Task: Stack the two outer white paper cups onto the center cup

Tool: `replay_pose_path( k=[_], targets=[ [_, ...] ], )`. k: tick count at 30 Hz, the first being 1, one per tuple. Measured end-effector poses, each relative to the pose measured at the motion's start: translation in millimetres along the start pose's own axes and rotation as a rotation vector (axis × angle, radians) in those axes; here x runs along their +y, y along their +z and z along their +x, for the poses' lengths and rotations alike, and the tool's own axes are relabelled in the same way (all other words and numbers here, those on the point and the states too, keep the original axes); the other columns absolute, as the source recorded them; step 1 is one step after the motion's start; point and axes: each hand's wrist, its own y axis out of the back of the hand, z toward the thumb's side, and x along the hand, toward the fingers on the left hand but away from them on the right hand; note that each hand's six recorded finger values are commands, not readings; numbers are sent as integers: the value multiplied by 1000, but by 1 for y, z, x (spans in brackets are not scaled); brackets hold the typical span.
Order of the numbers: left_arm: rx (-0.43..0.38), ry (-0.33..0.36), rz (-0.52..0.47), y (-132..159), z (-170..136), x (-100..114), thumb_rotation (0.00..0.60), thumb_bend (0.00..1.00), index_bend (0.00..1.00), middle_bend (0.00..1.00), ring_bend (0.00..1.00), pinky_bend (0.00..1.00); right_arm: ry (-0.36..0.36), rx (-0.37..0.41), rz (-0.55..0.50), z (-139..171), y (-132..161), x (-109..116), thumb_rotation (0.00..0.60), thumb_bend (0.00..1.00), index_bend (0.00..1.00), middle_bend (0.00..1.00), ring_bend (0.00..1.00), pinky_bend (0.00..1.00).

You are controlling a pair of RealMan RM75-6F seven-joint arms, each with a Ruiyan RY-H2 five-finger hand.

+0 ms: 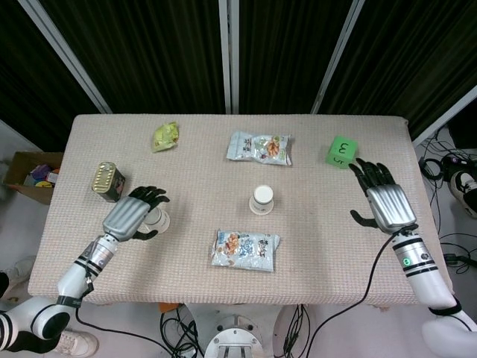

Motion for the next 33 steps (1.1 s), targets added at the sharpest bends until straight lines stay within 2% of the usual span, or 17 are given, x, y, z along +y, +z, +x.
replay_pose_path(
  k=[5,13,19,22,28,33],
  targets=[
    [21,-30,40,-1,10,-5,600,264,284,200,162,202,1,-10,-9,4,-10,-5,600,190,0,0,0,0],
    [60,-94,50,-9,9,-14,600,277,290,235,209,209,12,-20,-23,7,-18,-14,600,191,0,0,0,0],
    [86,-113,45,-18,13,-19,600,370,389,393,387,265,27,-38,-41,16,-26,-28,600,191,0,0,0,0],
    [84,-104,52,-19,16,-18,600,394,427,444,439,296,24,-50,-51,23,-31,-31,600,192,0,0,0,0],
    [39,-27,32,-3,21,8,600,395,427,446,443,302,-23,-62,-80,41,-42,-27,600,192,0,4,0,0],
    [-64,52,19,32,33,49,600,386,419,440,442,297,-55,-76,-103,60,-53,-22,600,193,0,9,0,0]
  ],
)
